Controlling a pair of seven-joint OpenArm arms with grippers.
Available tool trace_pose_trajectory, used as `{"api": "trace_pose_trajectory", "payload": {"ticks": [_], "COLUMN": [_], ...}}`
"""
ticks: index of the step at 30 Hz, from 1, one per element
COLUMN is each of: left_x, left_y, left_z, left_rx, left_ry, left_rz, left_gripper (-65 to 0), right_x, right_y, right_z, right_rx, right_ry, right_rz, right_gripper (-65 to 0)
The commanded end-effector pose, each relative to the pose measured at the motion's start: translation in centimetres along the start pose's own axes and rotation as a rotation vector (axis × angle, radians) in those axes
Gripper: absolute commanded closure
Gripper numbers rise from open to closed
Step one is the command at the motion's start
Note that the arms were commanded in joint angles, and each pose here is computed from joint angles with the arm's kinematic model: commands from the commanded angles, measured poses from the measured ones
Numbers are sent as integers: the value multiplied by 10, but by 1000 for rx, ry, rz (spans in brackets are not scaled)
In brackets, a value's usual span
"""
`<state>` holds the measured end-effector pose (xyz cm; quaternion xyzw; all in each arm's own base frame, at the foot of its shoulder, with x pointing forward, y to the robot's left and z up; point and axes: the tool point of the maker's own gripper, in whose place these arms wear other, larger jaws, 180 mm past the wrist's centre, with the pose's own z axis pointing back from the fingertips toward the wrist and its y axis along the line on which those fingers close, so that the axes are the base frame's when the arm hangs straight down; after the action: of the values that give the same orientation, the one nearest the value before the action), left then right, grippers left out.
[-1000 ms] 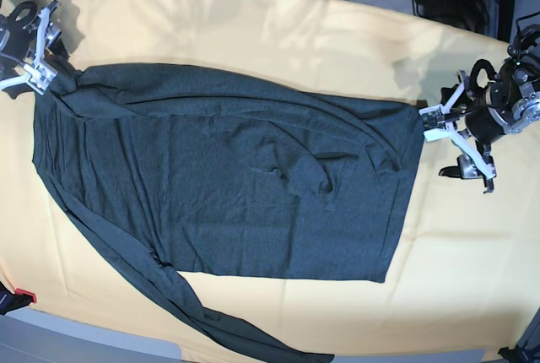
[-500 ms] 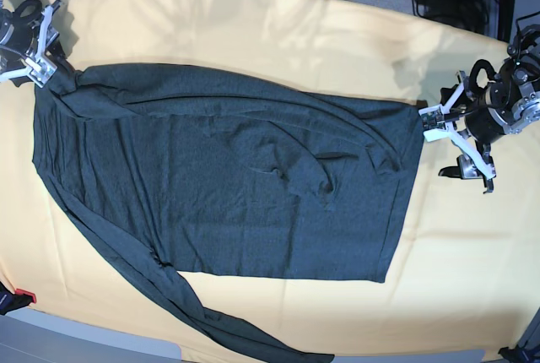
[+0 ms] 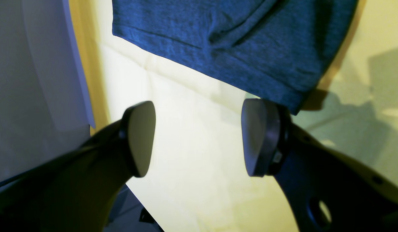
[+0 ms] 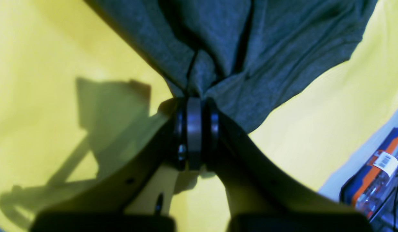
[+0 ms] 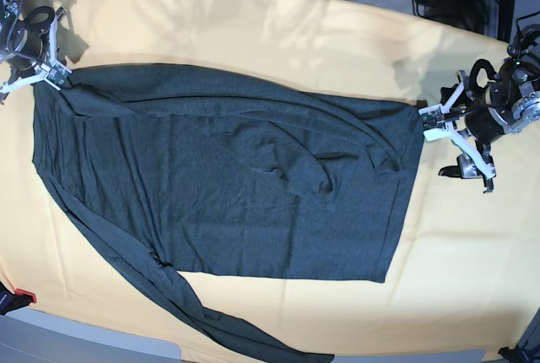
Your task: Fold the T-shirt properly
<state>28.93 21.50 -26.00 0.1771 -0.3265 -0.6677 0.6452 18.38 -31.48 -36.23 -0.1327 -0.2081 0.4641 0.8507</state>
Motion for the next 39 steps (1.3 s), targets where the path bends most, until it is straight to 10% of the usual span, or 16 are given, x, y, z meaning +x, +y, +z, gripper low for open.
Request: {"api": "trace_pose_trajectory", "payload": {"ticks": [1,9,20,26,33,39], "left_x": [-2,-4,-4,-6,-8,-16], "left_y": [14,15,15,15,16,8], "left_z": [5,6,6,6,6,9], "left_rx": [45,47,47,47,51,2], "left_ry": [8,14,15,28,39,69], "left_rz": [-10,-17,-17,-18,-24,-57], "left_gripper": [-418,-418,-418,-418,-418,-418], "right_x": [1,-13,-20,-36,-42,-39], "right_y": [-10,-19,-52,-57,-88,-69], "right_z": [5,12,17,20,32,26], "right_rx": [-13,20,-137,-161,-324,-210], "right_ry": [2,79,127,222,266,253], "right_rz": [33,97,72,82,27,72], "right_gripper": [-13,-221,-4,-325,-330,-330]}}
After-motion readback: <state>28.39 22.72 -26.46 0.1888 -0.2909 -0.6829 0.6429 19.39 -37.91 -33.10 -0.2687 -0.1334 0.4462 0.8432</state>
